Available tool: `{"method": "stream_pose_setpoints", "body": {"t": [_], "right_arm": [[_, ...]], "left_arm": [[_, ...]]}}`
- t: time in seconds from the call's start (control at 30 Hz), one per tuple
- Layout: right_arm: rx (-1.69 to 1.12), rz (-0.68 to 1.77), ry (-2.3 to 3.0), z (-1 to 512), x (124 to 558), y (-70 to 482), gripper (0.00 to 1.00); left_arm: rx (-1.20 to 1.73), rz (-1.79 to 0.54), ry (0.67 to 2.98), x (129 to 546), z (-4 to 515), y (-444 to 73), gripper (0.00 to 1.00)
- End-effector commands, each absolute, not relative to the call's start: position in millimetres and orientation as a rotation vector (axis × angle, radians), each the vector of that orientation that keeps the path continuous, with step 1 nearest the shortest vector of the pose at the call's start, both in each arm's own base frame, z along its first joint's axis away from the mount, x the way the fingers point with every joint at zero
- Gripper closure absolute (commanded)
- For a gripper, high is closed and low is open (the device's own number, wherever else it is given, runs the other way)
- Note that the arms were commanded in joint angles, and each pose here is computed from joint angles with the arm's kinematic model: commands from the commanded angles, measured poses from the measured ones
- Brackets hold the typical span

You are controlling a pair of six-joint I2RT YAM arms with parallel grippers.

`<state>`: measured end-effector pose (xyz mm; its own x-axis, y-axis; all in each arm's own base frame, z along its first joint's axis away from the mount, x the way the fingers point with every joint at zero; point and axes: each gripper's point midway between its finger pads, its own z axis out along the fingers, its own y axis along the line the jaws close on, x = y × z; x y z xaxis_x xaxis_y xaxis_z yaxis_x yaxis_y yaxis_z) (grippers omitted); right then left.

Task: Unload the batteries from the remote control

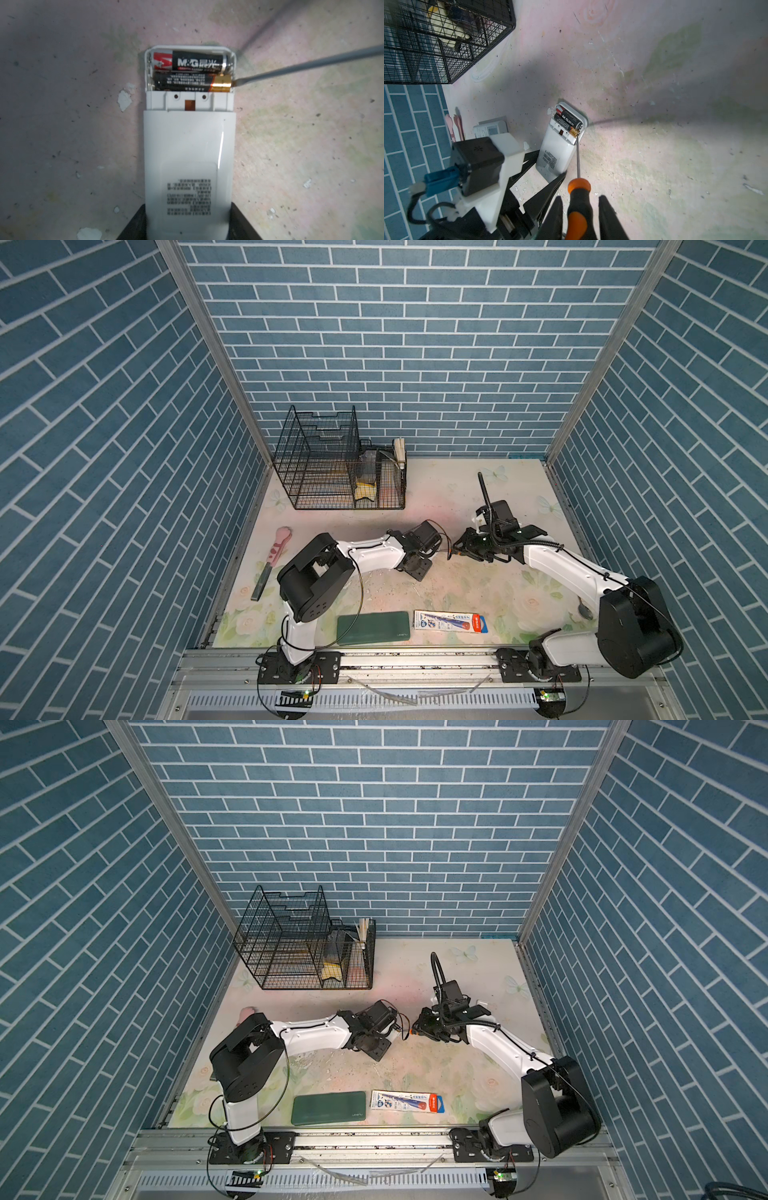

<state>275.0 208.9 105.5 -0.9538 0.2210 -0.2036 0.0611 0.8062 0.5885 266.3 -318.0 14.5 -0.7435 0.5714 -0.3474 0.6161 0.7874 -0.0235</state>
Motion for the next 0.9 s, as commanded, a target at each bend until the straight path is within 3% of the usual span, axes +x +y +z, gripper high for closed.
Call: {"method": "stream_pose_setpoints", "body": {"t": [0.0,0.87], "right_arm": [[0.223,0.972,2.668,117,286,222,1.00],[0.191,1.066,2.540,157,303,235,1.00]], "left_arm": [[1.029,-0.122,2.890,217,-46,-287,0.67],[1.035,-0.117,2.904,215,-51,-286,0.68]]}}
